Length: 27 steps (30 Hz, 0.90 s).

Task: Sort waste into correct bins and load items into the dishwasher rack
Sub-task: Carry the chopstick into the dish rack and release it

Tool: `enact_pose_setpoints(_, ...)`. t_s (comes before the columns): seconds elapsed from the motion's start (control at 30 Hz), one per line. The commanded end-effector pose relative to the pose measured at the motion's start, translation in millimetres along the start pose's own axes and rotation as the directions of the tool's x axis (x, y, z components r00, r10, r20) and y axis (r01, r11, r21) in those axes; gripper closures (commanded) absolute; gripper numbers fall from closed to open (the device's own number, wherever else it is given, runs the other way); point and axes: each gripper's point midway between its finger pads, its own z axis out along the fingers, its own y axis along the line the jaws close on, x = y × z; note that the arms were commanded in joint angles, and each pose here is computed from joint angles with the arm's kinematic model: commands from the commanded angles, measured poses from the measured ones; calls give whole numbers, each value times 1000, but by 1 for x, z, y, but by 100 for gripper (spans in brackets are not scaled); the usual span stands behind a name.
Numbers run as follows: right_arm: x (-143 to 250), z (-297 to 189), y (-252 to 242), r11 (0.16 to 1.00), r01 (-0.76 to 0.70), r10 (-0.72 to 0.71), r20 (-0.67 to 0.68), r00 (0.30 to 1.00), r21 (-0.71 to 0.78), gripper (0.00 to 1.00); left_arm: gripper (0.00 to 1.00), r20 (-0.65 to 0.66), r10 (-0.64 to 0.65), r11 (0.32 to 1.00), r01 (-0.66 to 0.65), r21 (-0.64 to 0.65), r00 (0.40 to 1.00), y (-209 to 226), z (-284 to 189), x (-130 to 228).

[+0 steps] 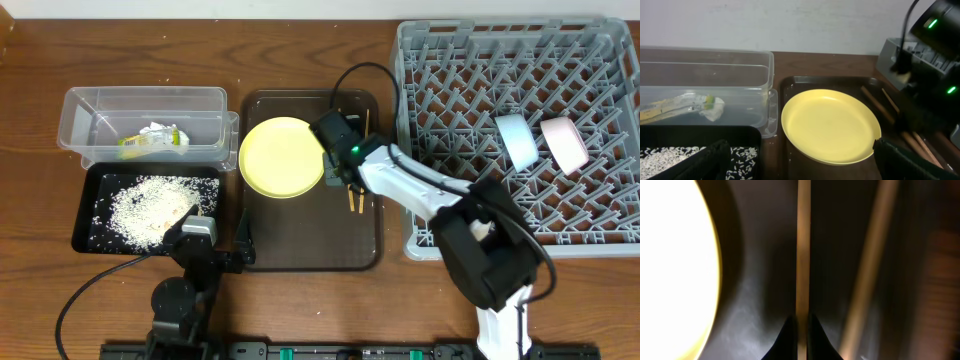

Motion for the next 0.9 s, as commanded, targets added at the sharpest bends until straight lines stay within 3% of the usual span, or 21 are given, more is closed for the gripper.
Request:
enact_pose_setpoints(0.0, -54, -79, -16, 997, -49, 59, 179, 982, -61, 99, 6, -28, 9, 1000, -10, -11, 1000, 3, 2, 13)
enact_pose_setpoints(0.17, -86, -158, -77, 995, -97, 93, 331, 939, -6, 99, 7, -27, 9, 1000, -9, -11, 1000, 3, 2, 13)
enact_pose_setpoints(0.3, -87, -178, -140, 986, -141, 106, 330, 938, 84, 99, 7, -27, 9, 1000, -10, -11, 1000, 3, 2, 13)
enact_pose_setpoints(0.57, -63, -138, -188, 985, -84, 62, 139, 988, 153, 99, 7, -27, 9, 1000, -10, -11, 1000, 3, 2, 13)
enact_pose_setpoints(0.87, -64, -93, -141, 998, -2, 6, 73, 997, -60, 99, 6, -27, 9, 1000, -10, -11, 1000, 3, 2, 13)
